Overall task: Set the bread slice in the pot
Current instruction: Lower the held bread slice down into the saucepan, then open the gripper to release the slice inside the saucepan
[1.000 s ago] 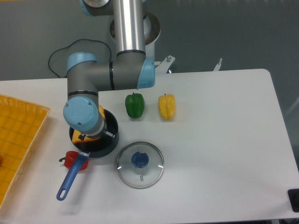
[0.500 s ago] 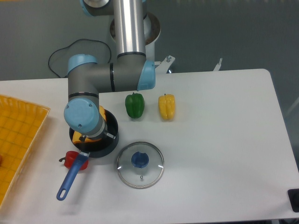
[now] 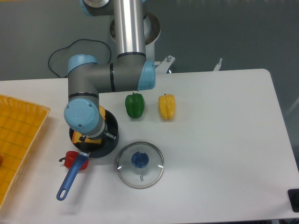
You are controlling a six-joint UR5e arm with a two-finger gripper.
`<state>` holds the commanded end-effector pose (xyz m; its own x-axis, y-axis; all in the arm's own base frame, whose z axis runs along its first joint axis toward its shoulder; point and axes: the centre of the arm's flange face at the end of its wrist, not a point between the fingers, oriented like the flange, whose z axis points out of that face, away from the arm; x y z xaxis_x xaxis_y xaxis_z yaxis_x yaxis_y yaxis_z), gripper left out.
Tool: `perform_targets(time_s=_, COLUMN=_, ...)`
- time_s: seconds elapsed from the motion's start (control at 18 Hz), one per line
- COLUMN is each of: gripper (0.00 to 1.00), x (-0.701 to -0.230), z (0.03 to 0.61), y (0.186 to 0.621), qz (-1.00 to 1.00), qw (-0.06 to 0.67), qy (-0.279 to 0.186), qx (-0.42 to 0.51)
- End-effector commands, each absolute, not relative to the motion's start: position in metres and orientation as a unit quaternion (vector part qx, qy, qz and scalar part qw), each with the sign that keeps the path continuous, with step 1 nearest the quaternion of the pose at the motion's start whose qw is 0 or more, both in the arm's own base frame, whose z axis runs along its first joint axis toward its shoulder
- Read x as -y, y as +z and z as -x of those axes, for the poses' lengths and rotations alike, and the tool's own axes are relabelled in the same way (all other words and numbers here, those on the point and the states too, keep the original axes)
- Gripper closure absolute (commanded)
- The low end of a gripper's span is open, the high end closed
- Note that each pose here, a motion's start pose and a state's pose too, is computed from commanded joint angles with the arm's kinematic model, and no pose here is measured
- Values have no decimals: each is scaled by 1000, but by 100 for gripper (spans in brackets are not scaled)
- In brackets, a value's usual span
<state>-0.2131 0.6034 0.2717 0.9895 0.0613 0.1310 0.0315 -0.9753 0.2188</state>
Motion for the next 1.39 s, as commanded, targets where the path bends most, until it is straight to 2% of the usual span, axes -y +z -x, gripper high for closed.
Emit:
perform_targets(time_s=0.39, gripper=54, x=-601, z=202, y=271, qz=-991, qw=112, qy=70, qx=-19)
perform_targets(time_s=0.67, gripper=54, x=-601, z=212, y=309, qz=-994, qw=81, qy=63, qx=-26)
perform_targets(time_s=0.83, gripper=50, x=-596, z=214, y=326, qz=-995, qw=70, qy=63, qx=-30)
perform_targets(time_s=1.11, gripper=21, x=-592, z=215, y=327, qz=-995, qw=72, qy=60, qx=-31)
perform_targets(time_s=1.17, gripper=4, x=-592, z=214, y=326, qz=-995, qw=74, qy=60, qx=-30)
perform_targets(time_s=1.22, gripper=0, x=-592, z=214, y=325, qz=-995, qw=75, qy=60, qx=-31)
perform_targets(time_s=1.39, gripper=0, x=-591, z=212, y=324, qz=-995, qw=76, qy=60, qx=-29)
